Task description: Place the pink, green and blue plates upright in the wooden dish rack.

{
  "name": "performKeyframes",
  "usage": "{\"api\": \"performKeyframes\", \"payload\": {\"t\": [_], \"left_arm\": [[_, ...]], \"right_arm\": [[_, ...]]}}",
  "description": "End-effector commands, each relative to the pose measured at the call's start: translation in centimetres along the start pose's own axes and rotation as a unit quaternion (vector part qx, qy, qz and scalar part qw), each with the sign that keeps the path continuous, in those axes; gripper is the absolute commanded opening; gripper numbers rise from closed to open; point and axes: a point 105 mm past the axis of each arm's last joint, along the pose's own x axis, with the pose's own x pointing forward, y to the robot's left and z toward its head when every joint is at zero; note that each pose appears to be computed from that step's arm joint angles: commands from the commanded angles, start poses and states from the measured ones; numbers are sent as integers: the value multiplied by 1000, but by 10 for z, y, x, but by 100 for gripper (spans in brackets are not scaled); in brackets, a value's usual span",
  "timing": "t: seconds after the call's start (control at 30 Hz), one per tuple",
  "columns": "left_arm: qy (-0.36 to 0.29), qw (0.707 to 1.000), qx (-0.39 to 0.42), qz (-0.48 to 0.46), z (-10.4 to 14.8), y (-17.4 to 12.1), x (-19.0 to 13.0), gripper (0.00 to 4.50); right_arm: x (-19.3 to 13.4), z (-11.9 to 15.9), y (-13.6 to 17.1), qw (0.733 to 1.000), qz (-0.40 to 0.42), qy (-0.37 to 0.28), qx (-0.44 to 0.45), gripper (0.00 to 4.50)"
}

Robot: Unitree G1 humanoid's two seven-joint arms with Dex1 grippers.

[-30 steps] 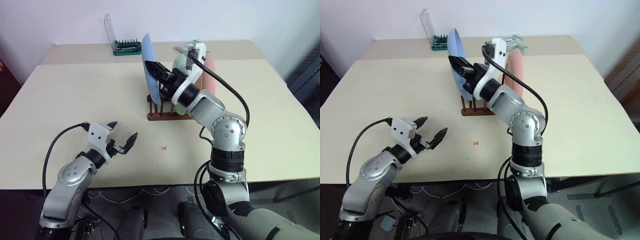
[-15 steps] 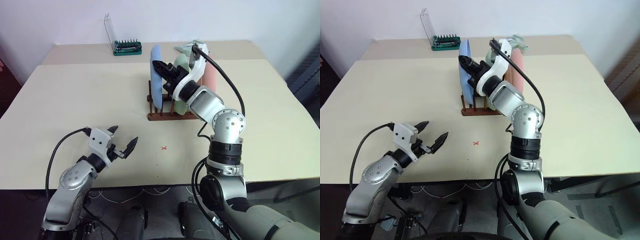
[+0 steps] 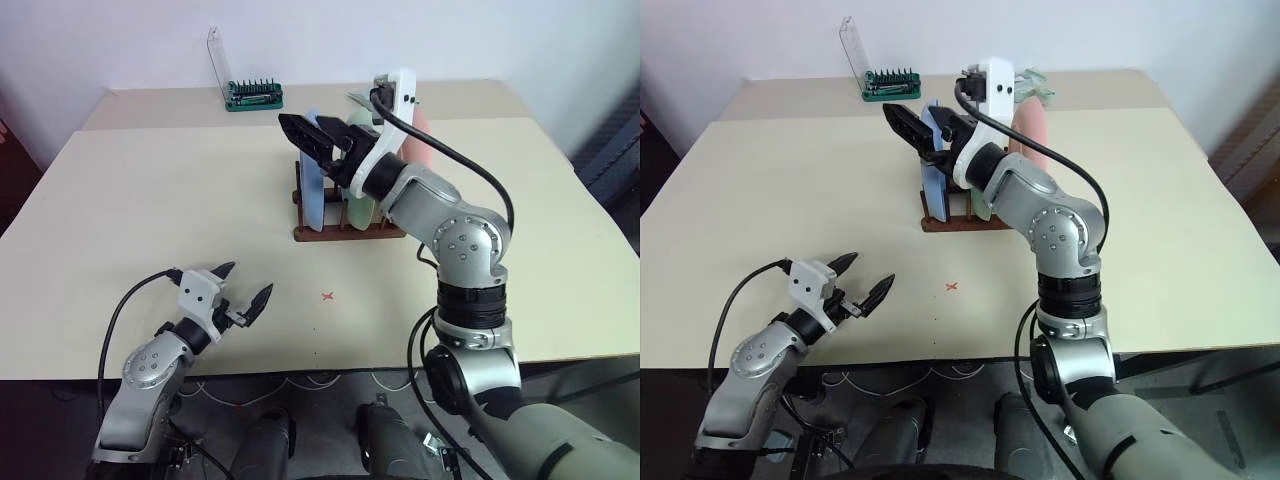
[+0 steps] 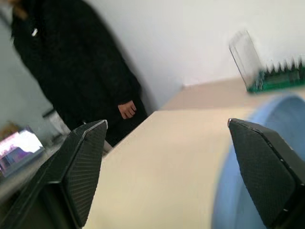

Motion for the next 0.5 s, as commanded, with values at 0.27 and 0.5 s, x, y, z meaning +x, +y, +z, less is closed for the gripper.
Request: {"api": "performKeyframes", "payload": {"t": [0.27, 0.5], "left_arm": [[-26, 999, 16, -12, 26, -8, 12, 450], [-26, 999, 19, -18, 36, -9, 23, 450]], "right_arm": [[-71, 65, 4, 942, 40, -43, -331, 414], [-187, 33, -39, 938, -2, 119, -325, 414]]}}
